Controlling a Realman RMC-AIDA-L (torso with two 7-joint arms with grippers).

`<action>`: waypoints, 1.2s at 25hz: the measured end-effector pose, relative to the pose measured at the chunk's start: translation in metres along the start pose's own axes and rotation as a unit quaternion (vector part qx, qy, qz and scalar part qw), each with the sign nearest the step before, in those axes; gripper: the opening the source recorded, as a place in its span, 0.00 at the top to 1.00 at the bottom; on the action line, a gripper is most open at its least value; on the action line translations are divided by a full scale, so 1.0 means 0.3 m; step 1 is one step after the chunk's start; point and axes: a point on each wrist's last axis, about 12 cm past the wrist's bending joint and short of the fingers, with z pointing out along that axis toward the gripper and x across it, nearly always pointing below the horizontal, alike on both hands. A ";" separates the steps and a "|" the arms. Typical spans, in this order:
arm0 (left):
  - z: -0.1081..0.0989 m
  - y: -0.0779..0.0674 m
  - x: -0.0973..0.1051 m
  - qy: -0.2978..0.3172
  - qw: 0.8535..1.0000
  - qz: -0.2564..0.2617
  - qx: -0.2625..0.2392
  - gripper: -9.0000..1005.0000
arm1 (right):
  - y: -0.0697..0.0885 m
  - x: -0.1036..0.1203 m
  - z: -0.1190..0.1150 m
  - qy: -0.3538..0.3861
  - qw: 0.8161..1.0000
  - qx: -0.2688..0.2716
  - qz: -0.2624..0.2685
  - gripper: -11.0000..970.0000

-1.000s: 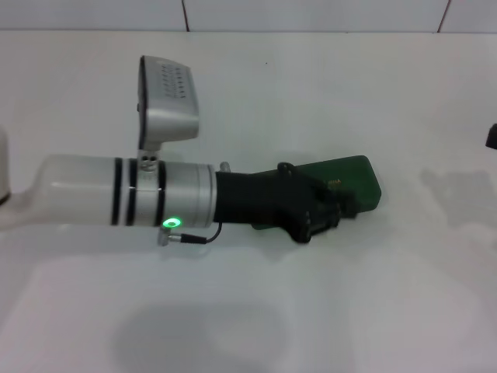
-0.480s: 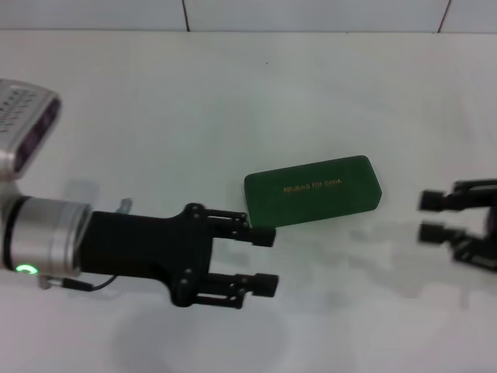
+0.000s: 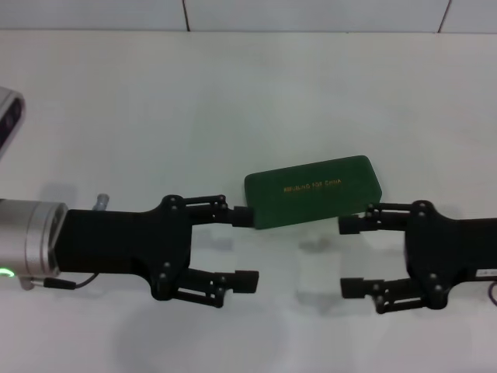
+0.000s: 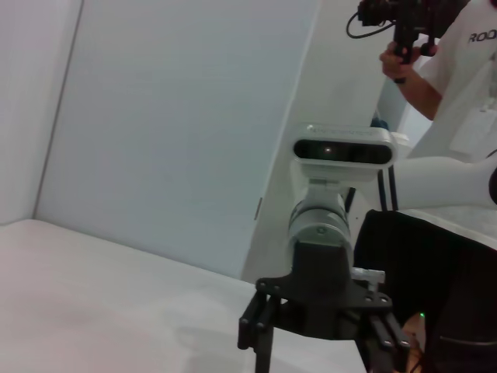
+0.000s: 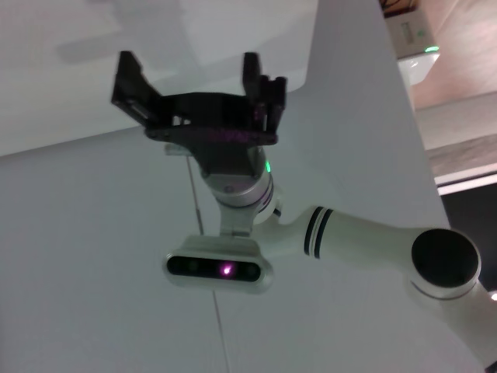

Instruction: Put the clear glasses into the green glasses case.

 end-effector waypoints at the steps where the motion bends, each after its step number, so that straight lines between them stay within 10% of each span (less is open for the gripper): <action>1: -0.004 0.001 0.000 0.000 1.000 0.001 -0.002 0.15 | -0.001 -0.003 0.008 0.001 1.000 -0.004 -0.002 0.38; 8: -0.012 -0.002 0.006 0.003 1.000 -0.002 -0.005 0.13 | -0.004 -0.013 0.033 -0.003 1.000 -0.020 -0.008 0.12; 30: -0.039 -0.012 0.022 0.014 1.000 -0.014 -0.008 0.13 | -0.008 -0.017 0.039 -0.014 1.000 -0.012 -0.009 0.11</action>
